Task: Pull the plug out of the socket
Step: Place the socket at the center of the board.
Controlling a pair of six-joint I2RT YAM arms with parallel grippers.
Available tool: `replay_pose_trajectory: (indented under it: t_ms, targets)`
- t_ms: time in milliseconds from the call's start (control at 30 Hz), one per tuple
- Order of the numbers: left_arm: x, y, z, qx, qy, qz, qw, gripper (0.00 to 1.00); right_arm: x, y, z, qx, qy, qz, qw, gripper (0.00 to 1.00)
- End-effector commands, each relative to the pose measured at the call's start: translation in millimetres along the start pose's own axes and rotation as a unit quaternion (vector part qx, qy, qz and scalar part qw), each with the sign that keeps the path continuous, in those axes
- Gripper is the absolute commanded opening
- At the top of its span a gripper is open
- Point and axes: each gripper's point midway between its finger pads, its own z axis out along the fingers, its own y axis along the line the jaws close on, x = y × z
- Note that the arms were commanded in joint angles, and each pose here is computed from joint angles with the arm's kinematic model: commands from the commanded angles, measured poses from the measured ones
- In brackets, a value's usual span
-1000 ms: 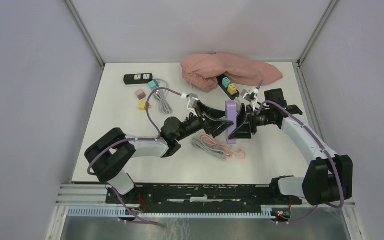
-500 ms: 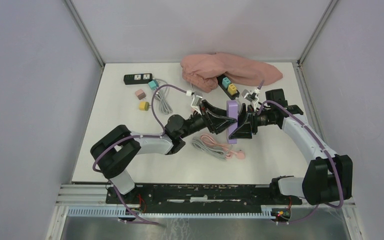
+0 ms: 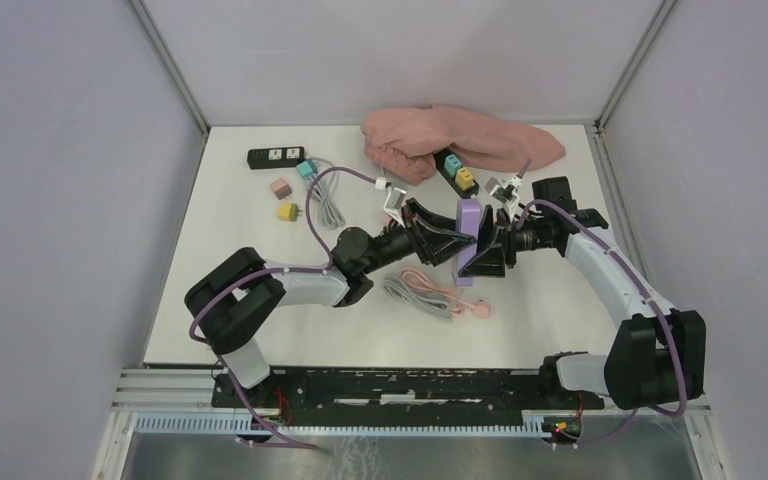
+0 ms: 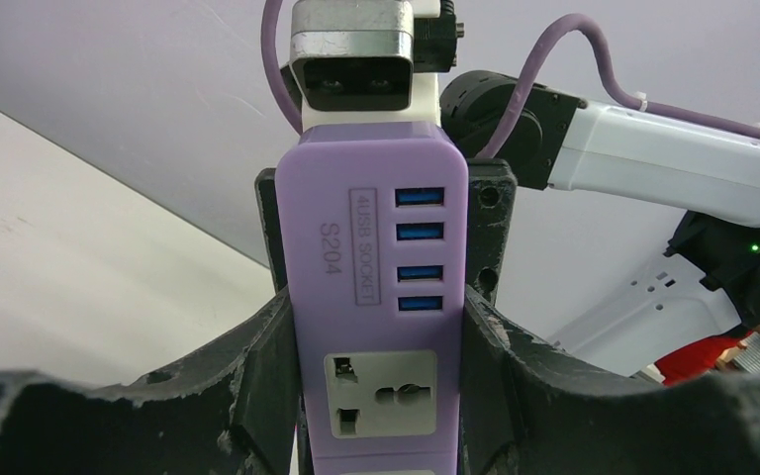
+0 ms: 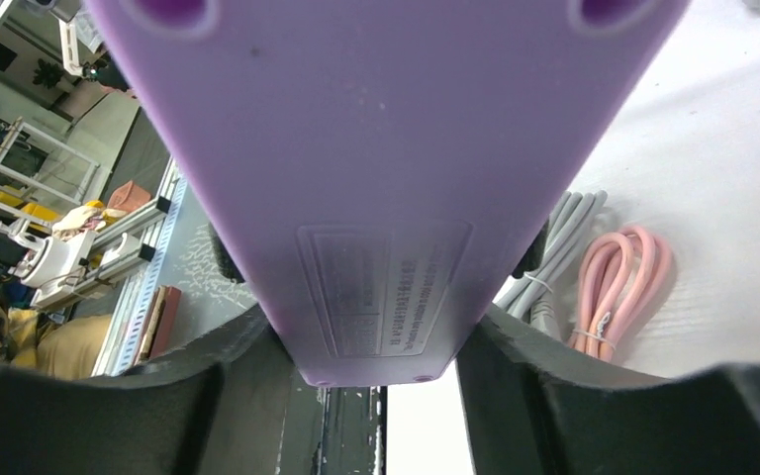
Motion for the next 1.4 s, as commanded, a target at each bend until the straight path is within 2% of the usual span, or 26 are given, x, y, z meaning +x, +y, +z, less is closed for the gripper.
replay_pose_trajectory:
  t_ms: [0, 67, 267, 500, 633, 833, 1000, 1367]
  targets:
    - [-27.3, -16.2, -4.1, 0.018, -0.036, 0.026, 0.999, 0.03, -18.2, 19.5, 1.4, -0.035, -0.016, -0.043, 0.998, 0.68]
    - [-33.8, -12.8, -11.2, 0.002, -0.046, 0.032, 0.998, 0.03, -16.9, 20.6, 1.1, -0.034, -0.015, -0.047, 0.998, 0.77]
    - [-62.2, 3.3, -44.4, -0.068, -0.077, 0.057, 0.993, 0.03, -15.4, 23.3, 0.4, -0.031, -0.013, -0.064, 0.997, 0.91]
    - [-106.8, 28.2, -93.9, -0.171, -0.099, 0.063, 0.978, 0.03, -14.4, 23.8, -0.3, -0.029, -0.013, -0.078, 0.996, 0.93]
    - [-151.2, 39.8, -126.0, -0.228, -0.137, 0.062, 0.962, 0.03, -13.8, 23.2, -0.8, -0.028, -0.013, -0.078, 0.996, 0.94]
    - [-218.0, 40.0, -171.4, -0.298, -0.203, 0.07, 0.93, 0.03, -14.0, 21.3, -2.3, -0.024, -0.015, -0.077, 0.997, 0.94]
    - [-250.1, 38.2, -194.4, -0.343, -0.247, 0.073, 0.903, 0.03, -14.2, 20.9, -2.6, -0.024, -0.016, -0.078, 0.997, 0.94]
    - [-307.6, 57.6, -276.2, -0.457, -0.381, 0.097, 0.798, 0.03, -14.8, 22.7, -2.5, -0.027, -0.018, -0.079, 0.996, 0.94]
